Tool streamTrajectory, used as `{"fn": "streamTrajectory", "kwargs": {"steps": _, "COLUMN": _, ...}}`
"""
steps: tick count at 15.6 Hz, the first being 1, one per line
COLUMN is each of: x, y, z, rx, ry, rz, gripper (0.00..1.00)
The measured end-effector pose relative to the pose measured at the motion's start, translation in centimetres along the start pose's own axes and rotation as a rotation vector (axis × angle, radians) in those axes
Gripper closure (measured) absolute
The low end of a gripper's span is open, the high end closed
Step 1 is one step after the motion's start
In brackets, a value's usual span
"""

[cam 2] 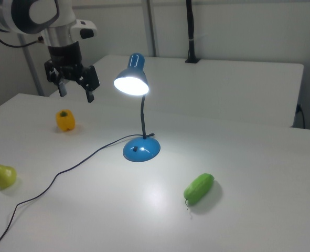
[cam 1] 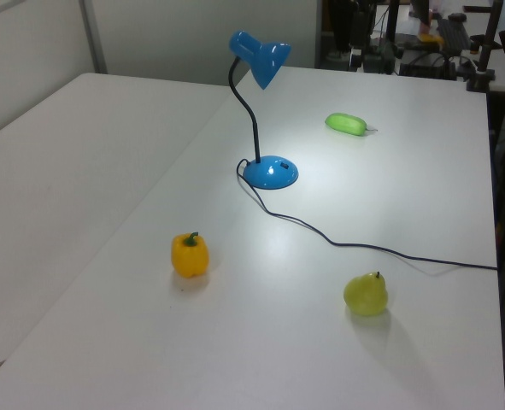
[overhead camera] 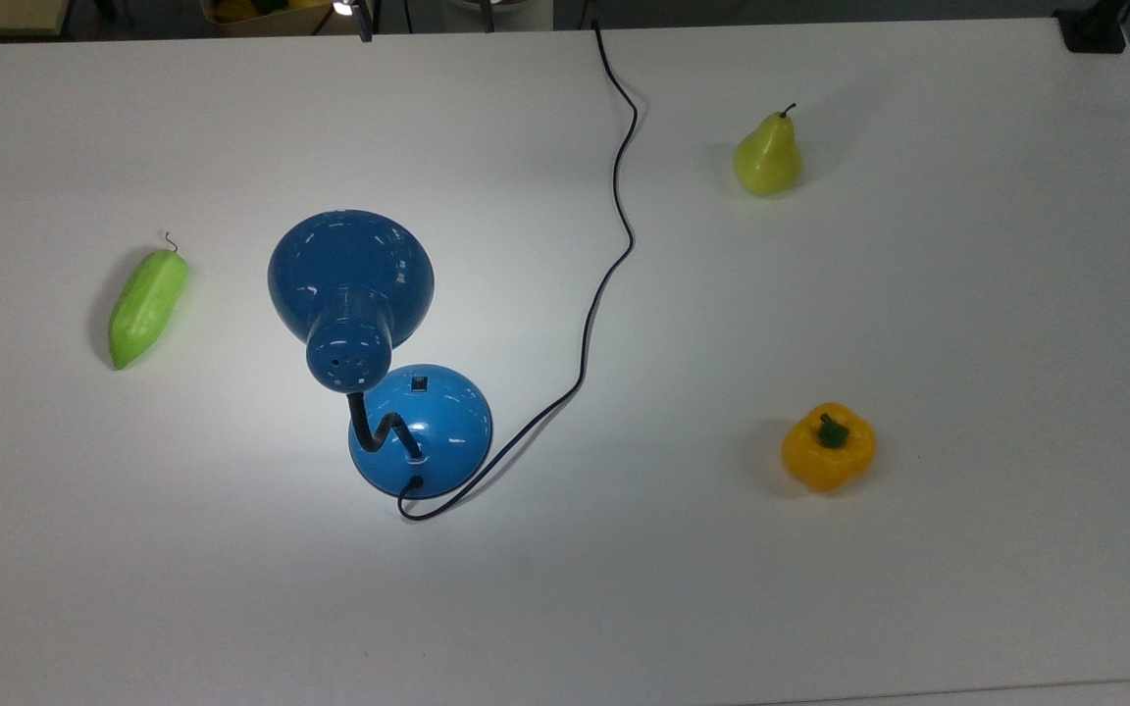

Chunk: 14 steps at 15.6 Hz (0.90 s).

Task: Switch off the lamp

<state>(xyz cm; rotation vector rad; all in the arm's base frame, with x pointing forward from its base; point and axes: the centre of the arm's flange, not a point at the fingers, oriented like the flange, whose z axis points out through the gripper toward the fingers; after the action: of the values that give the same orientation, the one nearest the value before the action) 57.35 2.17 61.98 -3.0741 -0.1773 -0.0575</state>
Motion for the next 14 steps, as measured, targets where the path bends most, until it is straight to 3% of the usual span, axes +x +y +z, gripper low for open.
{"fn": "streamTrajectory", "kwargs": {"steps": 14, "x": 0.09, "y": -0.03, "z": 0.24, "rx": -0.001, "ry": -0.004, "rz": -0.003, "gripper": 0.02}}
